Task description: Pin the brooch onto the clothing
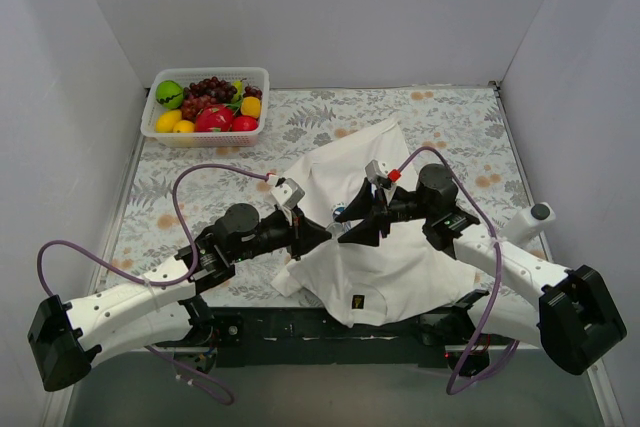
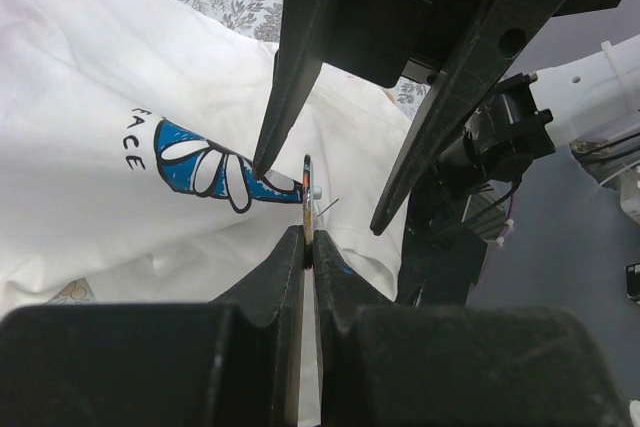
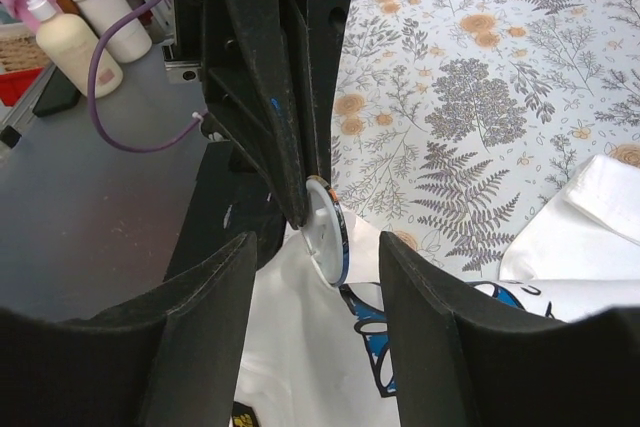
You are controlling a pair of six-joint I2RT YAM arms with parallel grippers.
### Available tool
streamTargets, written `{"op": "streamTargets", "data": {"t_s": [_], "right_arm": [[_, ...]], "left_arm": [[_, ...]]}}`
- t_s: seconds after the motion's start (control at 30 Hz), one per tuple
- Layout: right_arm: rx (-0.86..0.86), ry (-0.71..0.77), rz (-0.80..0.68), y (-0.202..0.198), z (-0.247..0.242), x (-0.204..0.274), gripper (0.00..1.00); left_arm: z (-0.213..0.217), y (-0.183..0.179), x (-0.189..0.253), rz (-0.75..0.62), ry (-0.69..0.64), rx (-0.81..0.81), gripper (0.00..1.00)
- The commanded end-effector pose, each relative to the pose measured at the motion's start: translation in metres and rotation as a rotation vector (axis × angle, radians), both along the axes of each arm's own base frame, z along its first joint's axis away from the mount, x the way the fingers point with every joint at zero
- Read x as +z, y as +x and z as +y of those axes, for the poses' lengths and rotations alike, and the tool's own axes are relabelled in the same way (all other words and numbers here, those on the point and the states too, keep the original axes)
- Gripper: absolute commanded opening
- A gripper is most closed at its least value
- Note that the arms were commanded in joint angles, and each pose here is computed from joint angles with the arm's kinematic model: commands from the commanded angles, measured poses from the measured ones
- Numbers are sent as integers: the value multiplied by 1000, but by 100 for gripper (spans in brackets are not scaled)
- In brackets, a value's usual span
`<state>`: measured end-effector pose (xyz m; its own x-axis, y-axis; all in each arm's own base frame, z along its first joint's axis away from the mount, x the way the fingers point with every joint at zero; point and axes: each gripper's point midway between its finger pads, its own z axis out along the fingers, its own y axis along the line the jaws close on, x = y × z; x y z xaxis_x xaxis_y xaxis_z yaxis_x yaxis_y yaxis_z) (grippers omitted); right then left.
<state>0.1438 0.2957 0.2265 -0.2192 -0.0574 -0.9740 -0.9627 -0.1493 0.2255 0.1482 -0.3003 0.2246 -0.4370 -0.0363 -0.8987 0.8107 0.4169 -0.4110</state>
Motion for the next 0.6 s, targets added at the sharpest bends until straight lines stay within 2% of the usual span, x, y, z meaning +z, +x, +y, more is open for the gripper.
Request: {"op": "streamTargets", "data": {"t_s": [0.0,0.07,0.33,0.57], "right_arm": [[24,24,-32,-1,1,4,58],[26,25,-28,0,2,4,54],[30,17,-9,1,3,1,51],[30,11,3,5,6,-1,40]], "left_arm": [[-2,-2,15,-38,-49,-22,0],[-3,-2,16,-40,-48,-24,0],[-5,0,16,-37,-44,-25,0],[-9,-2,19,-44,-39,-52,0]]}}
